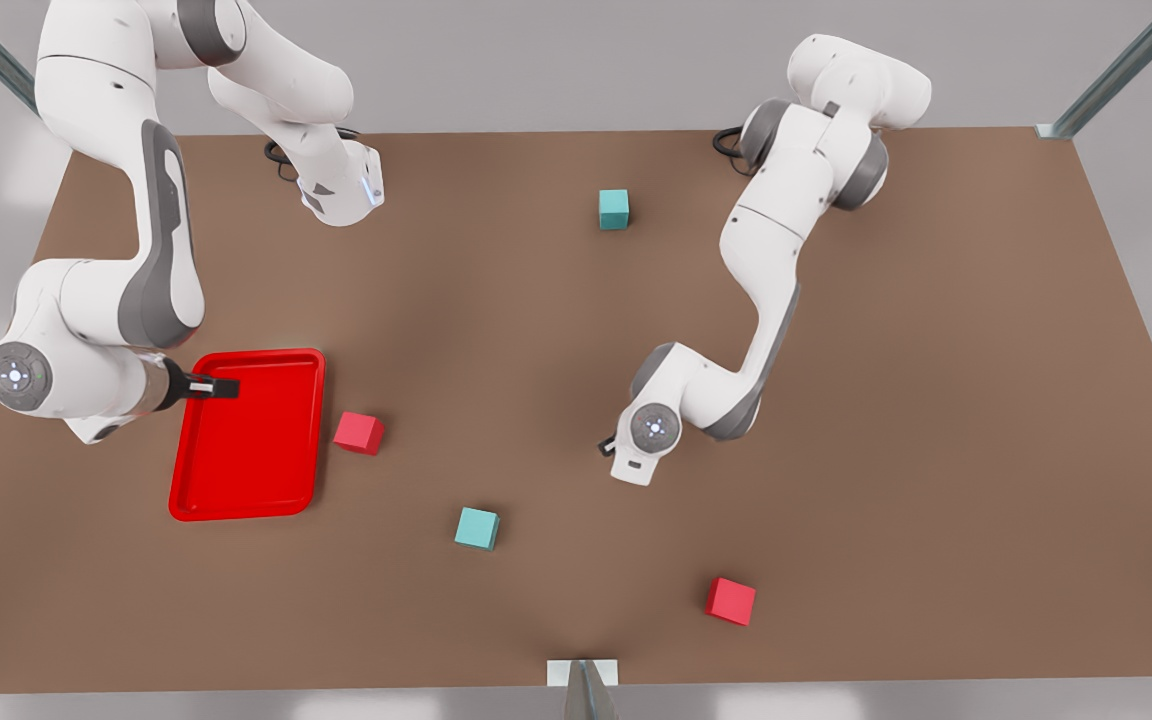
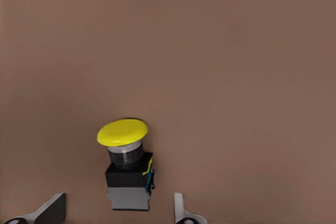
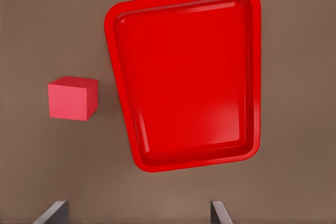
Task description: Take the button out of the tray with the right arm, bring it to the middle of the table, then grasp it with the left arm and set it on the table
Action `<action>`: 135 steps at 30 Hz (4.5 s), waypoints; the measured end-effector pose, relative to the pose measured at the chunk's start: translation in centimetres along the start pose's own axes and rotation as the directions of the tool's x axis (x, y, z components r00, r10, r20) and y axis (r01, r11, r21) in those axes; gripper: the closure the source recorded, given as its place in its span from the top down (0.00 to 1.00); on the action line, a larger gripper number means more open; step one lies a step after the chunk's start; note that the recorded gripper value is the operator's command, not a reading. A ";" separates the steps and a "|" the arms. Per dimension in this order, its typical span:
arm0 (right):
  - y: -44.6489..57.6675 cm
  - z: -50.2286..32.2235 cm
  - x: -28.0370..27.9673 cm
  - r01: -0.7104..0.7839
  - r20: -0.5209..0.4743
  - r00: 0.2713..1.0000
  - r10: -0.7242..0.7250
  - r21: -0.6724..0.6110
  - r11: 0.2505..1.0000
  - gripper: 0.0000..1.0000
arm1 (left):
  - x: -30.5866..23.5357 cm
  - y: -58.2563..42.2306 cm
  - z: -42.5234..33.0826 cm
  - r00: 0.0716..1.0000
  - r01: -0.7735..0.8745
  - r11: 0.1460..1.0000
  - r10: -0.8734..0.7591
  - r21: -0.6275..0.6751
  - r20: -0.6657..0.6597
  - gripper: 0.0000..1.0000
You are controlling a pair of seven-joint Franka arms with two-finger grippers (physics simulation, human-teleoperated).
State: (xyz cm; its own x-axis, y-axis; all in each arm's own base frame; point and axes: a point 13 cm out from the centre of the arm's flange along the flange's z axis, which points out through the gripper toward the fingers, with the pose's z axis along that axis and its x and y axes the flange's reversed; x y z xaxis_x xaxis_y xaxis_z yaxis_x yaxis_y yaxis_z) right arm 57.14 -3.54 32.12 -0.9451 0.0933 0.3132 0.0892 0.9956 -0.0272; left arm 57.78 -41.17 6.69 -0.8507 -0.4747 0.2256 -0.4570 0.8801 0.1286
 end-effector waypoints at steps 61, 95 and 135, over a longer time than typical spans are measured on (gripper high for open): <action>0.3 -7.3 0.5 0.049 0.170 0.984 -0.049 0.004 0.999 1.00 | -10.4 -0.1 -1.8 0.522 0.295 0.949 -0.259 0.112 0.813 0.45; 0.0 -6.2 -0.7 0.047 0.153 0.987 -0.046 -0.004 0.999 1.00 | -10.8 4.2 1.4 0.081 0.390 0.907 -0.209 0.162 0.975 0.45; -0.5 -5.1 -0.5 0.039 0.121 0.992 -0.038 -0.002 0.999 1.00 | 7.5 4.6 -18.6 0.380 0.477 0.851 -0.425 0.220 0.821 1.00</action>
State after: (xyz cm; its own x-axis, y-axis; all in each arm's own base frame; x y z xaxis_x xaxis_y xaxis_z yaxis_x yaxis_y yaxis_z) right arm 59.16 -4.12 36.86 -0.9788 0.0549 0.1972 0.0534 0.9985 -0.0132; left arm 54.14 -40.75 26.91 -0.3426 -0.5495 -0.7620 -0.8516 0.5242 0.0048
